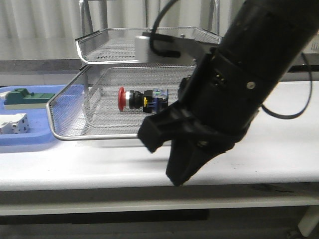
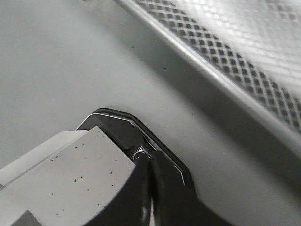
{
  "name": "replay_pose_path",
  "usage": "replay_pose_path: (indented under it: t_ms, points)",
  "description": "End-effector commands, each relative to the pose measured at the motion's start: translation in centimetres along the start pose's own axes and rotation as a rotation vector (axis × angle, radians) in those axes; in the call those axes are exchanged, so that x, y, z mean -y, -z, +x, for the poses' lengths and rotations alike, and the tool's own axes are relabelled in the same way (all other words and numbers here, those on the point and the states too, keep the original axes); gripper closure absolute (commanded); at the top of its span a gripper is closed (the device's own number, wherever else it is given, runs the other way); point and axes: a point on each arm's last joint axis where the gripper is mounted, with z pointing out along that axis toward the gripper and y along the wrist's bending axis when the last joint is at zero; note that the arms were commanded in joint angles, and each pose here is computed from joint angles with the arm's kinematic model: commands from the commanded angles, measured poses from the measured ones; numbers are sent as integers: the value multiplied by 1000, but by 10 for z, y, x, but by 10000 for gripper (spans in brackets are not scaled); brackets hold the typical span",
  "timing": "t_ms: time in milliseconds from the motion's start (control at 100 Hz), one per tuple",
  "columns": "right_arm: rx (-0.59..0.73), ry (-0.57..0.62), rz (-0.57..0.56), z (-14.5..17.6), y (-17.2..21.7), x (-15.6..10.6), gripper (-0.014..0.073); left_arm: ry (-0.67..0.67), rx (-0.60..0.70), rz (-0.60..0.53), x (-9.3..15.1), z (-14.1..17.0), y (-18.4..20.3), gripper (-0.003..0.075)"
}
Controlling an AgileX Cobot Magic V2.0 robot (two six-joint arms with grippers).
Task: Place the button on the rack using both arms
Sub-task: 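Push the middle wire tray back into the rack with the right gripper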
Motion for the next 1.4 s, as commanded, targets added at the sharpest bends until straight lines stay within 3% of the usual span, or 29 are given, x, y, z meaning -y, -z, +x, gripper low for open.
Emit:
replay_pose_path:
  t_ms: [0, 330, 630, 1390]
  points:
    - [72, 70, 12, -20, 5, -7, 659, 17, 104, -10, -2, -17, 1, 716]
    - [42, 179, 61, -41, -17, -5, 659, 17, 104, -10, -2, -17, 1, 716]
    - [88, 250, 117, -55, -15, 2, 659, 17, 104, -10, -2, -17, 1, 716]
    - [212, 168, 260, -113, -7, 75, 659, 17, 102, -10, -2, -16, 1, 716]
